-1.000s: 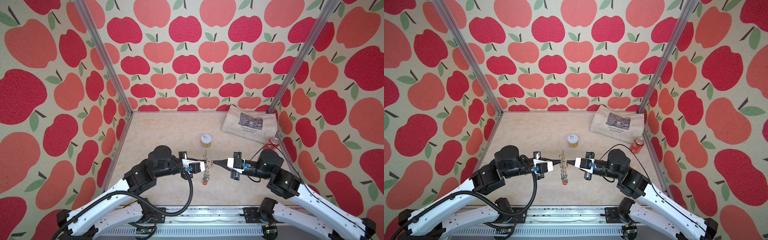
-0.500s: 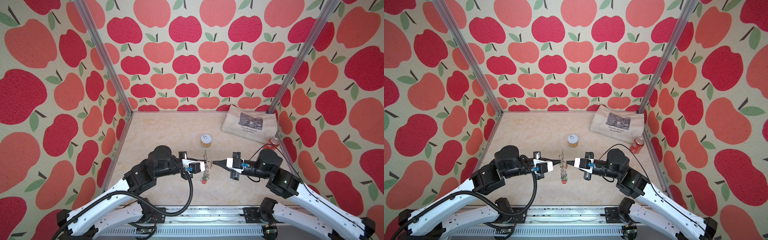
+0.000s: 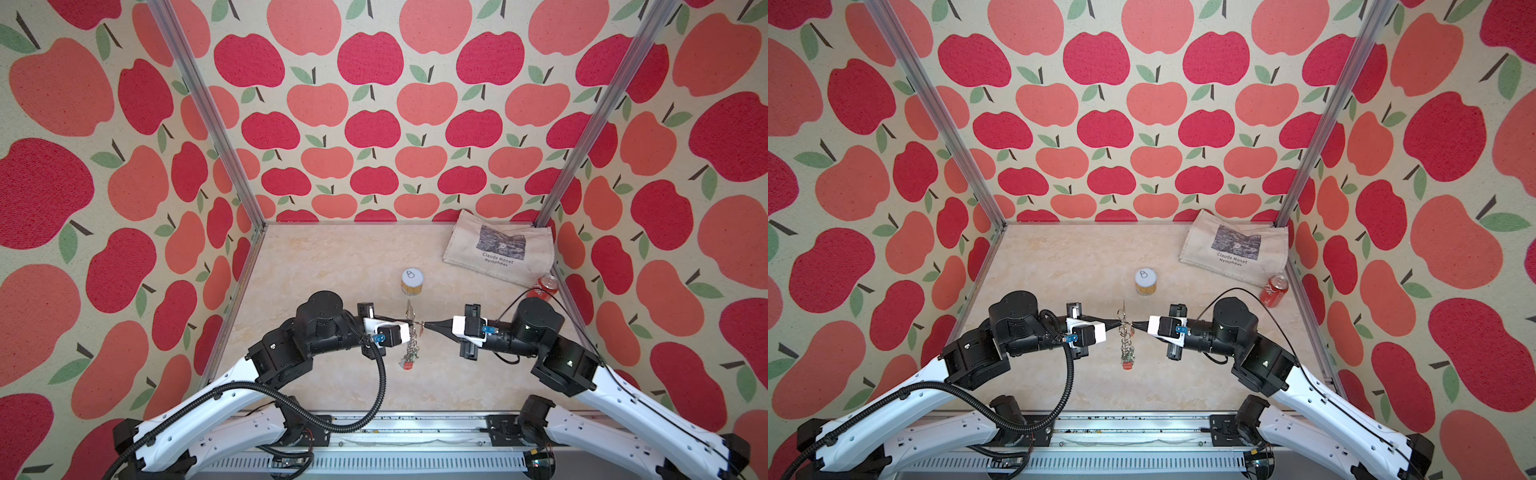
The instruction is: Put the keys on the keyring
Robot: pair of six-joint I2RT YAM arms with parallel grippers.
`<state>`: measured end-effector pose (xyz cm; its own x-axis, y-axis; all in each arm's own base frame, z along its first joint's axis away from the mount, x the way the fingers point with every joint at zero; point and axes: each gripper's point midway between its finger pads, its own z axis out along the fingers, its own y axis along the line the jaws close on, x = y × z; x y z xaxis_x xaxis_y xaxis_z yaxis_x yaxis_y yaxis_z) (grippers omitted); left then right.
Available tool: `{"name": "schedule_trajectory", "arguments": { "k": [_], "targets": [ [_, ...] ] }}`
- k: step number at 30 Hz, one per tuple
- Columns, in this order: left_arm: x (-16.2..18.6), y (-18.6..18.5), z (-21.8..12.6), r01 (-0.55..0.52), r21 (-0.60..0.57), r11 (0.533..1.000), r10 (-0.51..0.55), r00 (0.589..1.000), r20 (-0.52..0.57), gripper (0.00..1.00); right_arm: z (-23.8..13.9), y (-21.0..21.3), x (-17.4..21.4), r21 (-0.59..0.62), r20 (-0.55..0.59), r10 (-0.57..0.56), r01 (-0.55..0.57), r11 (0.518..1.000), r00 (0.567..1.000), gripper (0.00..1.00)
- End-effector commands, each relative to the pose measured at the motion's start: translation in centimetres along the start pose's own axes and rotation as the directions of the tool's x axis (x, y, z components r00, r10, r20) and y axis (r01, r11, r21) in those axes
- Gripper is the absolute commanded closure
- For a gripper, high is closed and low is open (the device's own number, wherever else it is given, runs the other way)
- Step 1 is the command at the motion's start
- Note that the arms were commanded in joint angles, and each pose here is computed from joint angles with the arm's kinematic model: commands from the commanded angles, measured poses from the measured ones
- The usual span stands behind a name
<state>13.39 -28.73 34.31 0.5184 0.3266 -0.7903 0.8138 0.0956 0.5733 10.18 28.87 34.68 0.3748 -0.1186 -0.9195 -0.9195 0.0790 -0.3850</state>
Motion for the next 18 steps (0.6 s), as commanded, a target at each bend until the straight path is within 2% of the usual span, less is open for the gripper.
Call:
{"name": "schedule_trajectory", "arguments": {
  "k": [1,18],
  "targets": [
    [-1.92,0.65,-0.64,-0.006,-0.011,1.000,0.007,0.999,0.051,1.00,-0.38,-0.28,-1.75,0.012,0.047,-0.007,0.007,1.000,0.999,1.00],
    [-2.07,0.55,-0.70,-0.009,-0.009,1.000,0.010,0.999,0.054,1.00,0.21,-0.24,-1.61,-0.007,0.047,0.005,-0.005,1.000,0.999,1.00]
  ]
}}
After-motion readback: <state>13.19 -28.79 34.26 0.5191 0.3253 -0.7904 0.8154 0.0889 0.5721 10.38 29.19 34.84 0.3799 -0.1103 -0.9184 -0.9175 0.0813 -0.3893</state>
